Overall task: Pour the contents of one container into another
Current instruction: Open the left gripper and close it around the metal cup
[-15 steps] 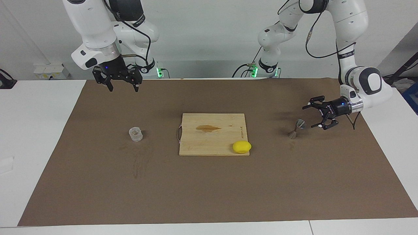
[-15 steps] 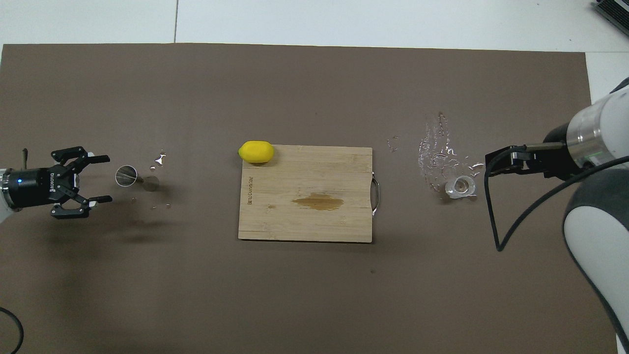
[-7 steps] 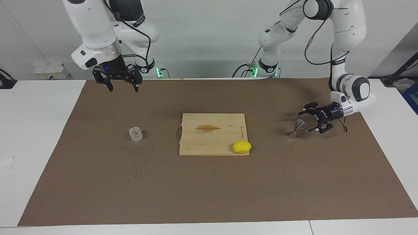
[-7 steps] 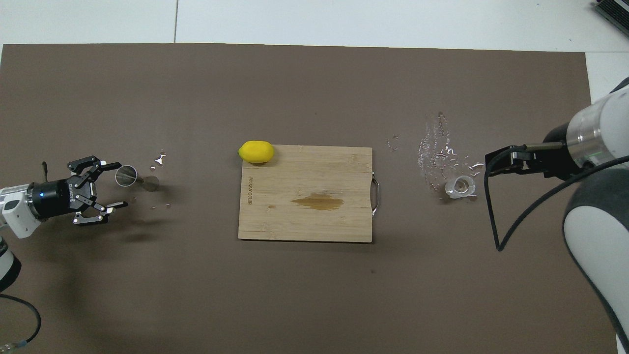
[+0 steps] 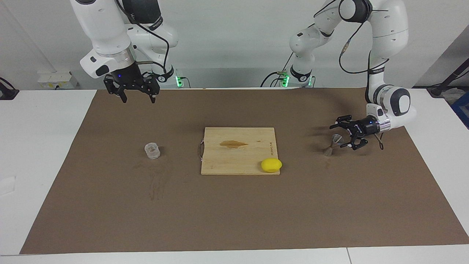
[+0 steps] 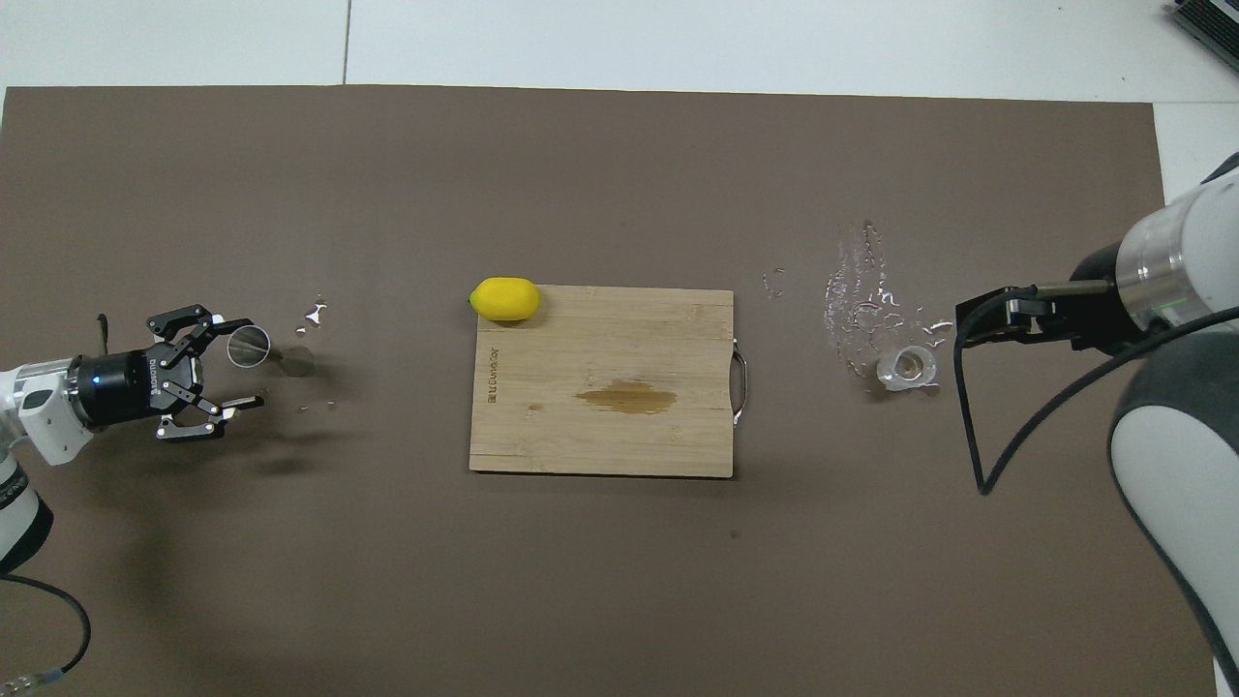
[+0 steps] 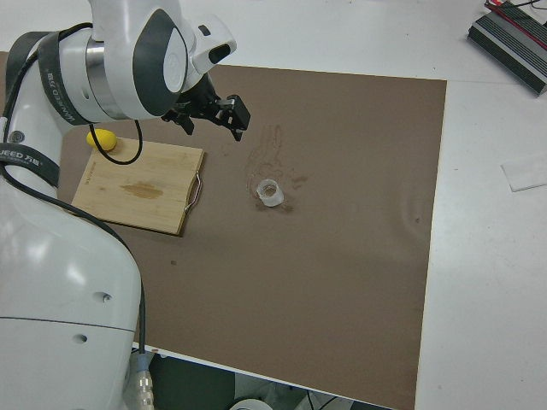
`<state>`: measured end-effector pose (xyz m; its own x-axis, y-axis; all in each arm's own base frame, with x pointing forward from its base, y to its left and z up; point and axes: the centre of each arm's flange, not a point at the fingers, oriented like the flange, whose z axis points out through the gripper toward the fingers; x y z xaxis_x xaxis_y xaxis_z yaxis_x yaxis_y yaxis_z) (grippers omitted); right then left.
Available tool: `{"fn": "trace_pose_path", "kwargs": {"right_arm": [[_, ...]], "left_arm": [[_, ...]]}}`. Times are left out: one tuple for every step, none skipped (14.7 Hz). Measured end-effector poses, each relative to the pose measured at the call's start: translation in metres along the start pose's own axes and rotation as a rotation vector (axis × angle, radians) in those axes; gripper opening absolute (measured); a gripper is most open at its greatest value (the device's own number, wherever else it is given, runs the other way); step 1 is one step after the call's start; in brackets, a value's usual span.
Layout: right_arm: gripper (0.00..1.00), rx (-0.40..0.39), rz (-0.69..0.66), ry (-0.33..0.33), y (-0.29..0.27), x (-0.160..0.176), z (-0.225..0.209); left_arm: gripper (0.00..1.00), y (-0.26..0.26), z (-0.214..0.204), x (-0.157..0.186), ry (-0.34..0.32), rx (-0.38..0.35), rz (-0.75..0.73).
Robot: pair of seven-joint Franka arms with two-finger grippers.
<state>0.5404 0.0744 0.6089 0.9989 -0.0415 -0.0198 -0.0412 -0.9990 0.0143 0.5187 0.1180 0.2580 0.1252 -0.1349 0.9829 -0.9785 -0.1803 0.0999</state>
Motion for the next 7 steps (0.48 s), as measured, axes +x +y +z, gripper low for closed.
{"fn": "trace_pose_path", "kwargs": {"right_arm": [[1.00,0.000,0.000,0.000,0.0000,0.0000,0.0000],[1.00,0.000,0.000,0.000,0.0000,0.0000,0.0000],[1.00,0.000,0.000,0.000,0.0000,0.0000,0.0000],[1.00,0.000,0.000,0.000,0.0000,0.0000,0.0000],[1.00,0.000,0.000,0.000,0.0000,0.0000,0.0000],[1.00,0.000,0.000,0.000,0.0000,0.0000,0.0000],[1.00,0.000,0.000,0.000,0.0000,0.0000,0.0000]], "left_arm": [[1.00,-0.0001,0.0000,0.0001,0.001,0.001,0.000],[1.00,-0.0001,0.0005,0.0002,0.002,0.000,0.000],[0.98,-0.0002,0.0017,0.0006,0.003,-0.001,0.001],[0.96,-0.0006,0.0027,0.0011,0.006,0.000,0.001],[0.88,-0.0008,0.0031,0.0014,0.008,0.001,0.001],[0.80,-0.0009,0.0031,0.0015,0.009,0.002,0.002],[0.80,-0.0012,0.0030,0.0017,0.011,0.005,0.002]]}}
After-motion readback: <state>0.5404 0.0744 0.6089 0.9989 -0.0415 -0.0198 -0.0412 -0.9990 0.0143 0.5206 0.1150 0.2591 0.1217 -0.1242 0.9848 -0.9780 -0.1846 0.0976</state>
